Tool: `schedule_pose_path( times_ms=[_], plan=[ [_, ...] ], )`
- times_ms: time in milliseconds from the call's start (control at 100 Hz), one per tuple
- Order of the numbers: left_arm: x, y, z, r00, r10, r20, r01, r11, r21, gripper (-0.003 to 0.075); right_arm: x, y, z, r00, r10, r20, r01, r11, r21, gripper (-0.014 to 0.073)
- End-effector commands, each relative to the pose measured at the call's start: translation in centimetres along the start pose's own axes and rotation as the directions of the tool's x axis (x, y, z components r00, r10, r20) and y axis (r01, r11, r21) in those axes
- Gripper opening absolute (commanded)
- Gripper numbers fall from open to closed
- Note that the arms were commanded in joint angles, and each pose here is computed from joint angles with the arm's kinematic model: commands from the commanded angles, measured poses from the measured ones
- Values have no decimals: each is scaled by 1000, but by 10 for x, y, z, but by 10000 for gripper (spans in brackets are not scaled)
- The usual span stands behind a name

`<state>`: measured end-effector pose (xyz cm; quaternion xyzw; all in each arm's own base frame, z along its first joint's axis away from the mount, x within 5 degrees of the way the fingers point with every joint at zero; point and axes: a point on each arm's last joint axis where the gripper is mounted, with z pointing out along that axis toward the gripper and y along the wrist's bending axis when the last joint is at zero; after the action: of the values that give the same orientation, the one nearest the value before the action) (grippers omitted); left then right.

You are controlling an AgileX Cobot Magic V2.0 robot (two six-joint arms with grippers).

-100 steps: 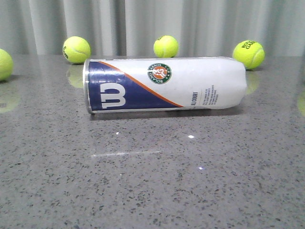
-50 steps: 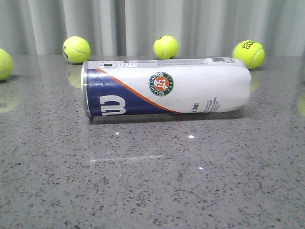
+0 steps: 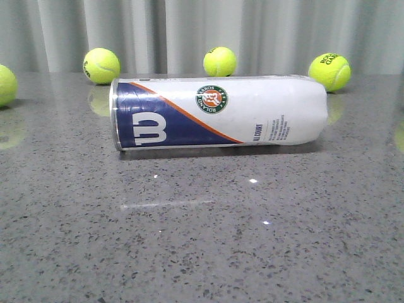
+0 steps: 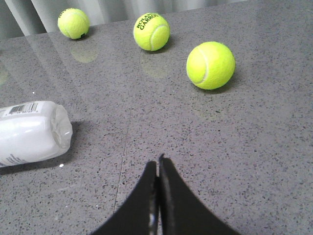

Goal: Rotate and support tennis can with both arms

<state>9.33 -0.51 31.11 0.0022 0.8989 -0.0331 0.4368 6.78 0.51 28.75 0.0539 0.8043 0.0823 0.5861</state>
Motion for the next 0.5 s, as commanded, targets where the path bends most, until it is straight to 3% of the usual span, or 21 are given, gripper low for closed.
schedule_pose_path(
  times_ms=[0, 100, 170, 310, 490],
  plan=[
    [-22, -1, 0, 999, -30, 44, 29, 999, 12, 192, -14, 2, -3, 996, -6, 89, 7, 1000, -12, -66],
    [-29, -1, 8, 999, -33, 12, 32, 999, 11, 454, -14, 2, -3, 996, -6, 88, 7, 1000, -12, -66],
    [-34, -1, 13, 999, -38, -6, 38, 999, 14, 561, -14, 2, -3, 996, -6, 88, 7, 1000, -12, -66],
    [-42, -6, 25, 993, -114, -43, 117, 990, 82, 563, -14, 2, -3, 996, -6, 88, 7, 1000, -12, -66],
    [-53, -26, 41, 966, -215, -146, 250, 921, 298, 563, -14, 2, -3, 996, -6, 88, 7, 1000, -12, -66]
  ],
)
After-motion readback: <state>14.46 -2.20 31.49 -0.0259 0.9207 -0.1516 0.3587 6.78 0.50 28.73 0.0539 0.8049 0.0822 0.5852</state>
